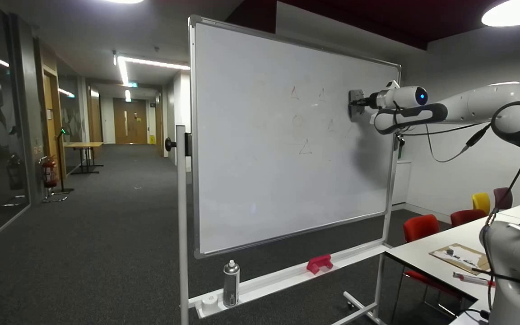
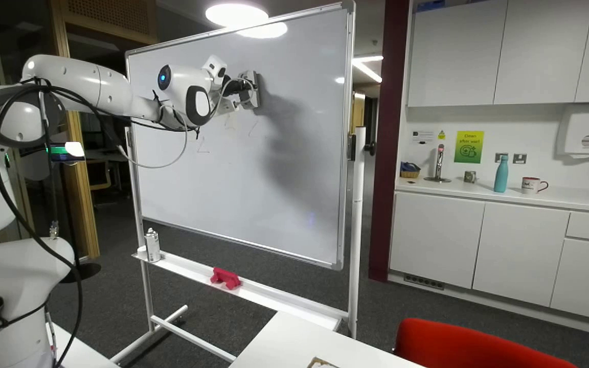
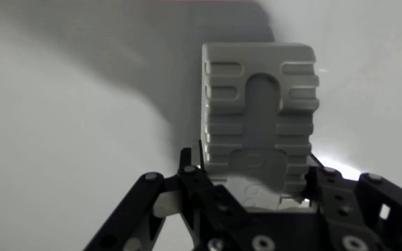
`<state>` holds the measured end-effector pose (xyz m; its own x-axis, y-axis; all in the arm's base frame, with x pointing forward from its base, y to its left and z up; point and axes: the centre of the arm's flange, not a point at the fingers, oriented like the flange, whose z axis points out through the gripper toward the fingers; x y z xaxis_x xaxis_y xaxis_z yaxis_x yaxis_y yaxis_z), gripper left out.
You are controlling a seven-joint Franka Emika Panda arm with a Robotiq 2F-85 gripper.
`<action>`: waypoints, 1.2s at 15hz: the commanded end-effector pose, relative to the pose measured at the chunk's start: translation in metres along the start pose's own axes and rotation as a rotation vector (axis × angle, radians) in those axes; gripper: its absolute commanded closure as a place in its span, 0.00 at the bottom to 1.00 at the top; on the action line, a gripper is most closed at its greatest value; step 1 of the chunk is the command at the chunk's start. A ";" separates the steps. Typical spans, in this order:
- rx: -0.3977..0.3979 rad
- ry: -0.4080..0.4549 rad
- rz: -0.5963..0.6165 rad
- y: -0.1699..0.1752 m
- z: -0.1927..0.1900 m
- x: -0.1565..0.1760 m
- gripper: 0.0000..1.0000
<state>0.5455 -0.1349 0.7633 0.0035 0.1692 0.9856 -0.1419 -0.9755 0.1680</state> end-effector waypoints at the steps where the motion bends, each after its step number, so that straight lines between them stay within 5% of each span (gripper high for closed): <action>1: 0.001 -0.004 0.000 -0.001 0.001 -0.002 0.40; 7: 0.001 -0.010 -0.001 -0.002 0.001 -0.005 0.40; 8: 0.001 -0.010 -0.001 -0.002 0.001 -0.005 0.65; 13: 0.050 0.067 0.003 -0.004 0.027 -0.004 0.65; 18: 0.027 0.051 0.023 0.004 0.052 0.000 0.65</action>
<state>0.5539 -0.1202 0.7526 -0.0272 0.1563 0.9873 -0.1047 -0.9827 0.1527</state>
